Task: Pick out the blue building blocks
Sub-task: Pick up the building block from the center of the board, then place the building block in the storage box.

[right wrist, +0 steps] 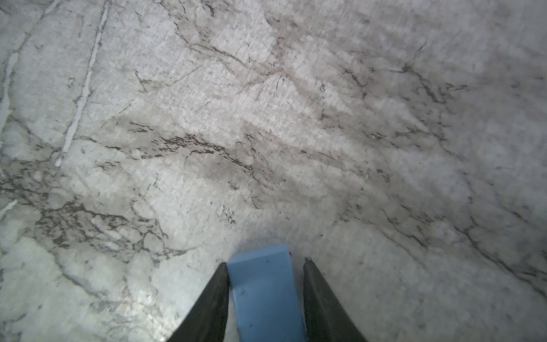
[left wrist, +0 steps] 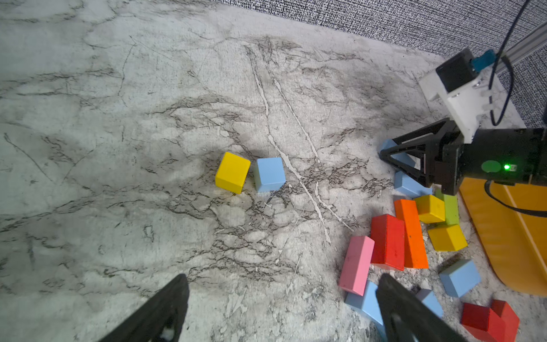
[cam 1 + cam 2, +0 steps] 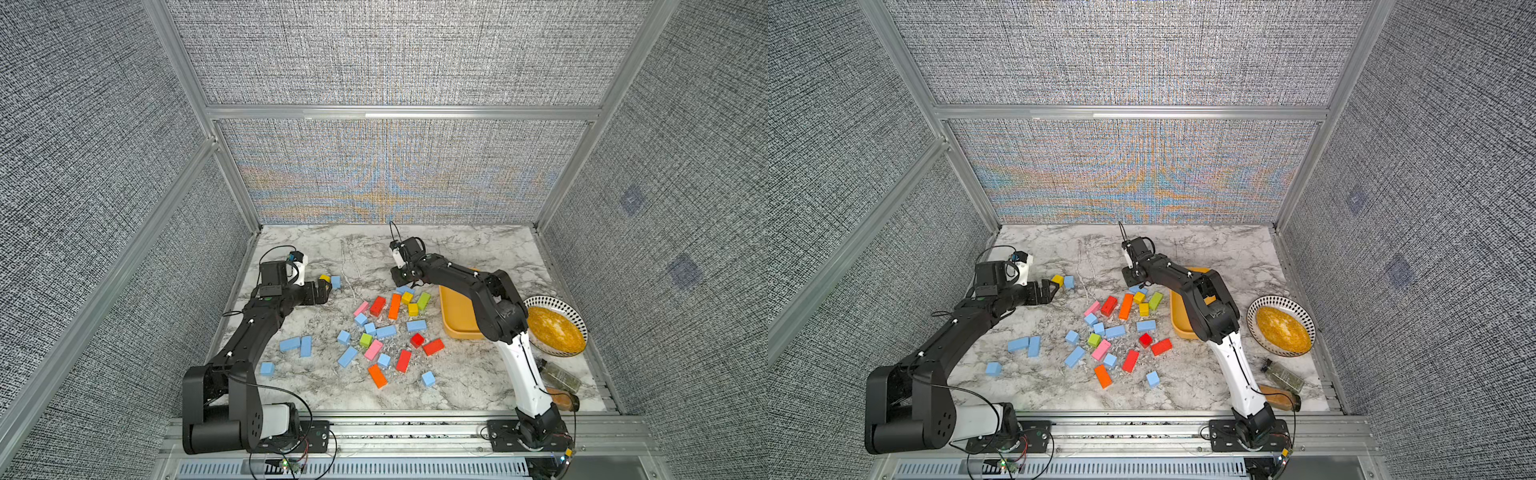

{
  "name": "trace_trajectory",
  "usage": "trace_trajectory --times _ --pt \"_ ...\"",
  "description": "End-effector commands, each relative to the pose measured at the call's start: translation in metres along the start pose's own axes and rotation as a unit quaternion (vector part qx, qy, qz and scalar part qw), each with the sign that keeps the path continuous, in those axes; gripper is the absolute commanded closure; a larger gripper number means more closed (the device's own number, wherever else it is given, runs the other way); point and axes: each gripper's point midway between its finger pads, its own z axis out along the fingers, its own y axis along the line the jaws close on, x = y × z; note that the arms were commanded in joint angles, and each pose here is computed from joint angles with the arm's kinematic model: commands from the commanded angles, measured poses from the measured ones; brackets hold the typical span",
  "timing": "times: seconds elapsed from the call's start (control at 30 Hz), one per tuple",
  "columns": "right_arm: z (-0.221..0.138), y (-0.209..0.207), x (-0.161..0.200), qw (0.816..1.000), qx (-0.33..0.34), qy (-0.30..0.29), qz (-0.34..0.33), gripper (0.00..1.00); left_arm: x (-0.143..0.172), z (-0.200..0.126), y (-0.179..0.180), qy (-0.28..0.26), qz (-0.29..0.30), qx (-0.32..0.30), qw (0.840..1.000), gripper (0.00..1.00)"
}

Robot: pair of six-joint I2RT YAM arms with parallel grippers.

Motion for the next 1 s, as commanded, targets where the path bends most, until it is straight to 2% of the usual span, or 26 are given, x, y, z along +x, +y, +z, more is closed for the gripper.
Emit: trace_trajectory --times 0.0,0.23,0.43,0.57,0.77,0.97 --pt "0.002 -0.002 0.015 1.0 0.004 0.026 0.006 0.65 -0.003 0.001 -0.002 -0.007 0.001 0.008 1.0 0.0" --pt "-0.025 -0.006 -0.01 1.0 0.016 -0.016 0.009 0.75 0.002 0.004 -0.009 -0.005 0.004 0.032 0.999 0.0" --pt "-0.071 -0.012 -0.035 0.997 0.028 -0.066 0.027 0.78 0.002 0.002 -0.033 -0.018 -0.002 0.099 0.995 0.0" --pt "-0.105 -0.019 -0.043 0.994 0.032 -0.092 0.048 0.79 0.002 0.001 -0.046 -0.018 0.007 0.119 0.993 0.0" --pt "-0.148 -0.037 -0.032 0.991 0.034 -0.104 0.082 0.79 0.008 0.005 -0.063 -0.01 0.014 0.141 0.99 0.0" --pt "-0.179 -0.076 0.003 0.985 0.04 -0.091 0.139 0.79 0.017 0.016 -0.073 0.008 0.005 0.149 0.989 0.0"
